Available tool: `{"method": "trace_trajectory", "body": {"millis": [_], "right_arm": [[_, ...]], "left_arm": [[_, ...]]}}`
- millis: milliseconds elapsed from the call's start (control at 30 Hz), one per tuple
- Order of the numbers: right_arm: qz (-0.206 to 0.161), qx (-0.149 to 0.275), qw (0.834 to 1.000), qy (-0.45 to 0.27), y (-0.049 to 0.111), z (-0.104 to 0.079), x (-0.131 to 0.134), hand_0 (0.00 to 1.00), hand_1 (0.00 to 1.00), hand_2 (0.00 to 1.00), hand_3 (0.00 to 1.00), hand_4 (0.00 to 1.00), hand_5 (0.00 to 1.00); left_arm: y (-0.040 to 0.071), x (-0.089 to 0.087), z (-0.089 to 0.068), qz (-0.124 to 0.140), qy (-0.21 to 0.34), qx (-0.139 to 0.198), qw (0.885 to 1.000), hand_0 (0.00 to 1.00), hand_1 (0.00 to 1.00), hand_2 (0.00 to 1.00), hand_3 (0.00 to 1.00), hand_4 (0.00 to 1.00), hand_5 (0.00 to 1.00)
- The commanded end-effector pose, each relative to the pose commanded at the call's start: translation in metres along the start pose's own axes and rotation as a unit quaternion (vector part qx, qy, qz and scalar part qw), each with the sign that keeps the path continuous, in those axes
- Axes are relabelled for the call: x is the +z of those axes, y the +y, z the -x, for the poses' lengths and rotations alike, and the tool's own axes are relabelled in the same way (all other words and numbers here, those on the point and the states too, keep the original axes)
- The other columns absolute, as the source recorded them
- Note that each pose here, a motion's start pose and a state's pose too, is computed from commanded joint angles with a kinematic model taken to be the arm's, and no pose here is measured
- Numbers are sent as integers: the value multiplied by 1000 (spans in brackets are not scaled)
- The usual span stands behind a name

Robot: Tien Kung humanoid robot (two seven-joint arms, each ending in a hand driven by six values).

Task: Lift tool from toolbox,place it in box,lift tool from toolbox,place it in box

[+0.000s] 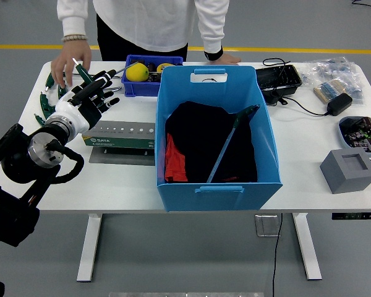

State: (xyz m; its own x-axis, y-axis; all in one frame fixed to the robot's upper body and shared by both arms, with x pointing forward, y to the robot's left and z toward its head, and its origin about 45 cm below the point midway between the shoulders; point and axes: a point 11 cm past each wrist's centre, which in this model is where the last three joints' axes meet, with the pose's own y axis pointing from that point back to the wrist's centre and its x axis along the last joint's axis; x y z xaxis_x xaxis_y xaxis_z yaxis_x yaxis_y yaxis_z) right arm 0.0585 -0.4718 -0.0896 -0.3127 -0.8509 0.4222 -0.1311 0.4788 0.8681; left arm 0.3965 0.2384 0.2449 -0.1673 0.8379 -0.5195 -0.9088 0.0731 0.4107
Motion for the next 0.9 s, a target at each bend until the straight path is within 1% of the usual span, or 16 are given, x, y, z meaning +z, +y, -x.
{"method": "trace_trajectory", "body": {"millis": [267,300,367,467,600,633,700,800,900], "right_arm": [[-2,0,1000,-1,0,0,-2,681,663,728,574,778,692],[-3,0,1000,-2,0,-1,-2,681,662,728,574,777,691],[-3,0,1000,-2,0,-1,-3,681,662,728,574,777,691],[-4,0,1000,-2,0,-1,-4,681,662,728,574,777,691],[-4,0,1000,-2,0,-1,-4,680,663,728,574,777,692],[-5,0,1000,-1,0,-1,-4,680,663,728,574,777,692],[-5,0,1000,-1,0,-1,-5,680,663,728,574,777,692],[-6,0,1000,1,0,-2,-6,680,663,728,574,778,692],[-8,1,1000,2,0,-2,-8,680,663,728,574,778,692]], "left_arm": [[2,-1,13,-2,-7,-19,1000,220,224,361,388,712,18],[2,-3,16,-4,-9,-24,1000,219,198,303,347,691,11],[2,-4,18,-6,-11,-28,1000,219,198,303,347,691,11],[3,-9,27,-12,-20,-40,999,219,198,303,347,691,11],[5,-19,43,-21,-42,-64,997,220,192,300,347,685,5],[6,-25,52,-26,-59,-79,995,220,192,300,347,685,5],[6,-36,63,-37,-85,-100,991,220,192,300,347,685,5],[2,-53,74,-58,-124,-124,983,220,192,301,348,681,8],[-6,-69,78,-76,-155,-126,977,220,192,301,348,681,8]]}}
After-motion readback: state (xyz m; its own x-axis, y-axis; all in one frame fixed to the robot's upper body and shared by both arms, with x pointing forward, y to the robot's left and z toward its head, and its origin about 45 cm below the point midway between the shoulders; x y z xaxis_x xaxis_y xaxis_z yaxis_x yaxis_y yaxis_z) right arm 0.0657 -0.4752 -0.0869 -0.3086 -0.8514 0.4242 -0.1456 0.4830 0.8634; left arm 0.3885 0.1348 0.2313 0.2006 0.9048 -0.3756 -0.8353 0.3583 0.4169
